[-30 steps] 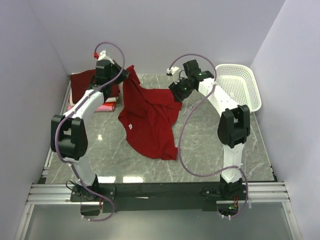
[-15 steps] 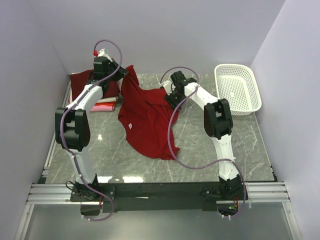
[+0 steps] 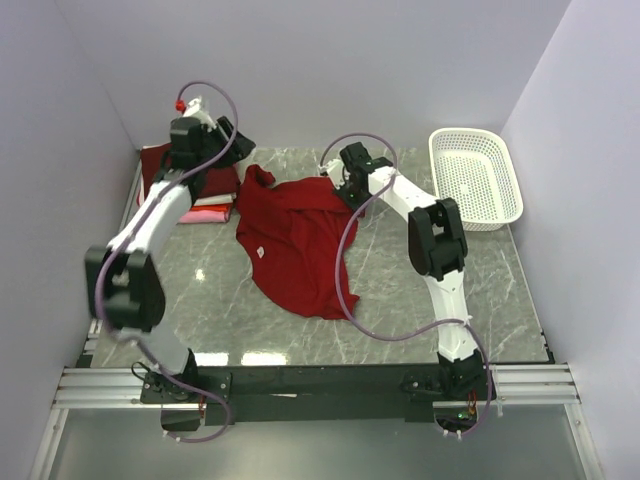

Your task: Fold and stack the t-shirts

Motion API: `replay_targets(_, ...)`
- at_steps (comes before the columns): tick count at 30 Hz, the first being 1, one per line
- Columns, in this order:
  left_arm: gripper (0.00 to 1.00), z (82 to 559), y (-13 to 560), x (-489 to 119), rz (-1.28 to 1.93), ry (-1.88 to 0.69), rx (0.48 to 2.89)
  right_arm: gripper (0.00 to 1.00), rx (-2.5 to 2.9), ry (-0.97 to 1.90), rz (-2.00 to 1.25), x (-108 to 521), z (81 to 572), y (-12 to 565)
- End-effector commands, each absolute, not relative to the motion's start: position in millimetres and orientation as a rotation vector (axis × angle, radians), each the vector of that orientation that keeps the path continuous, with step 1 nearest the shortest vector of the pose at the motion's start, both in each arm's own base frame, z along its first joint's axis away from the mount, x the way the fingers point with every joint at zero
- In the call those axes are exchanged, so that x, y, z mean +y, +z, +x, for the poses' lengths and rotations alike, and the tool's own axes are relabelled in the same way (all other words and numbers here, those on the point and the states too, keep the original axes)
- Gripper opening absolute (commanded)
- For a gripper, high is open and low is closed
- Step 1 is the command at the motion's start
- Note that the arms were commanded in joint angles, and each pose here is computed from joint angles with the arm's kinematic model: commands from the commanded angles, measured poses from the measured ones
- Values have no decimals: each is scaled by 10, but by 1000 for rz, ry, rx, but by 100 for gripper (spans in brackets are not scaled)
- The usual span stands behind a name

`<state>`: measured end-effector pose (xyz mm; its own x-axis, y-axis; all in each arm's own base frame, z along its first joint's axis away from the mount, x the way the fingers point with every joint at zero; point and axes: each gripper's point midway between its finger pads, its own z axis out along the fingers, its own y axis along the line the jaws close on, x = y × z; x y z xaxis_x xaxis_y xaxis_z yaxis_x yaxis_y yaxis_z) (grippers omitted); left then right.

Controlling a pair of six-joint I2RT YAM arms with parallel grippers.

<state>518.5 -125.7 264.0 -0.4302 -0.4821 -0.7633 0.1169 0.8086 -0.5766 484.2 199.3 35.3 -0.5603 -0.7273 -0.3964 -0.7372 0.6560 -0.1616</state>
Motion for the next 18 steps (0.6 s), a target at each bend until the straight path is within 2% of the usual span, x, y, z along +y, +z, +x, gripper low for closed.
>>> replay_targets(1, 66, 4661, 3084, -1294, -132, -670, 1803, 0, 2282, 43, -1062, 2014, 4938, 1129)
replay_targets(2, 68, 4471, 3174, -1418, -65, -685, 1789, 0, 2273, 56, -1046, 1995, 4923, 1204)
replay_targets(5, 70, 3918, 2838, -1950, 116, -805, 1909, 0, 2224, 89, -1022, 1967, 4836, 1490)
replay_targets(9, 73, 3017, 2084, -2667, 432, -922, 2096, 0, 2186, 128, -999, 1897, 4687, 1748)
replay_targets(13, 75, 2135, 1582, -3216, 725, -1013, 2146, 0, 2148, 134, -981, 1821, 4571, 1993)
replay_targets(16, 76, 1845, 1234, -3332, 848, -926, 2173, 0, 2137, 126, -972, 1771, 4519, 2073)
replay_targets(18, 76, 1823, 1140, -3379, 872, -866, 2182, 0, 2133, 121, -966, 1735, 4497, 2112)
